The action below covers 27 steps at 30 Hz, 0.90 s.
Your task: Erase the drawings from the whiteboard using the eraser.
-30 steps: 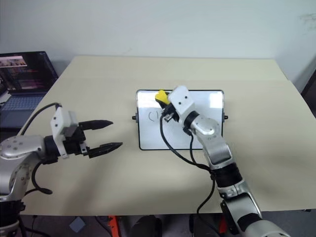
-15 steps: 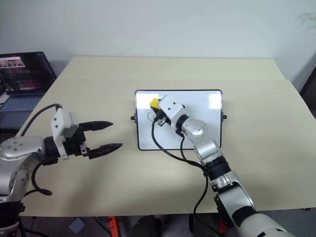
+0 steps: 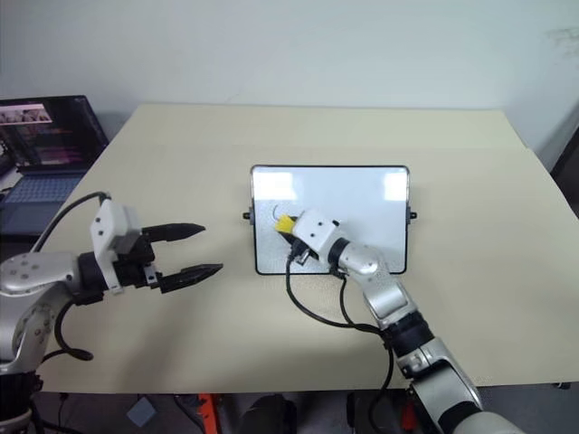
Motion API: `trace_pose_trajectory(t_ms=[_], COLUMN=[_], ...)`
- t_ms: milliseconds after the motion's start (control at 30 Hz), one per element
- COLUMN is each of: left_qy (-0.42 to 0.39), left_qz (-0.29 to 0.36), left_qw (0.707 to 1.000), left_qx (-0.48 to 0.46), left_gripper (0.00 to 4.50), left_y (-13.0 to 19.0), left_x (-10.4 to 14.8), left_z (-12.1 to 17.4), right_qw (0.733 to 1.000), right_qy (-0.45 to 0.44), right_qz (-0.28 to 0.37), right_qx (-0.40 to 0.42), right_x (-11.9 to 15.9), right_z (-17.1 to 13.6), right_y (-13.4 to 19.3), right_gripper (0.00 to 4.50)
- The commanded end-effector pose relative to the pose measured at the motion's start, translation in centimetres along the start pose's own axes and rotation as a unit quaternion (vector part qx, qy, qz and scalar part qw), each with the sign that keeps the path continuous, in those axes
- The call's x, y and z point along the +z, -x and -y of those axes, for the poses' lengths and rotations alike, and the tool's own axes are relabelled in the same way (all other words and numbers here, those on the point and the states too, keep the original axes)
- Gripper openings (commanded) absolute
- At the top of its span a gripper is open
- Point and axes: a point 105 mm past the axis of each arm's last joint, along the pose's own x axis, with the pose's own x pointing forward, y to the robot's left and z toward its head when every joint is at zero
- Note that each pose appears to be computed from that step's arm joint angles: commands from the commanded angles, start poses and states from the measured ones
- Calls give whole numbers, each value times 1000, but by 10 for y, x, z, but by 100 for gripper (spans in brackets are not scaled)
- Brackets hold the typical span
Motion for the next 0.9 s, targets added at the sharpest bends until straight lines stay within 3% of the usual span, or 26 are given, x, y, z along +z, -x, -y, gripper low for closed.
trace_pose_trajectory(t_ms=[33, 167, 467, 700, 900], left_qy=[-24, -24, -28, -31, -34], left_qz=[11, 13, 16, 17, 18], left_qw=[1000, 1000, 999, 999, 999], left_qx=[2, 0, -1, -4, -2], left_gripper=[450, 450, 450, 450, 450], left_y=[3, 1, -2, -3, -3], left_x=[12, 13, 15, 17, 18], left_z=[-1, -1, -4, -5, -8], right_qw=[999, 1000, 996, 993, 993], right_qy=[-8, -17, -39, -46, -41], right_qz=[-36, -11, 57, 74, 74], right_qx=[2, -14, -48, -77, -82], right_x=[-16, -2, 59, 78, 75], right_z=[-2, 6, 29, 45, 49], right_y=[8, 10, 17, 7, -5], right_gripper=[118, 118, 118, 118, 118])
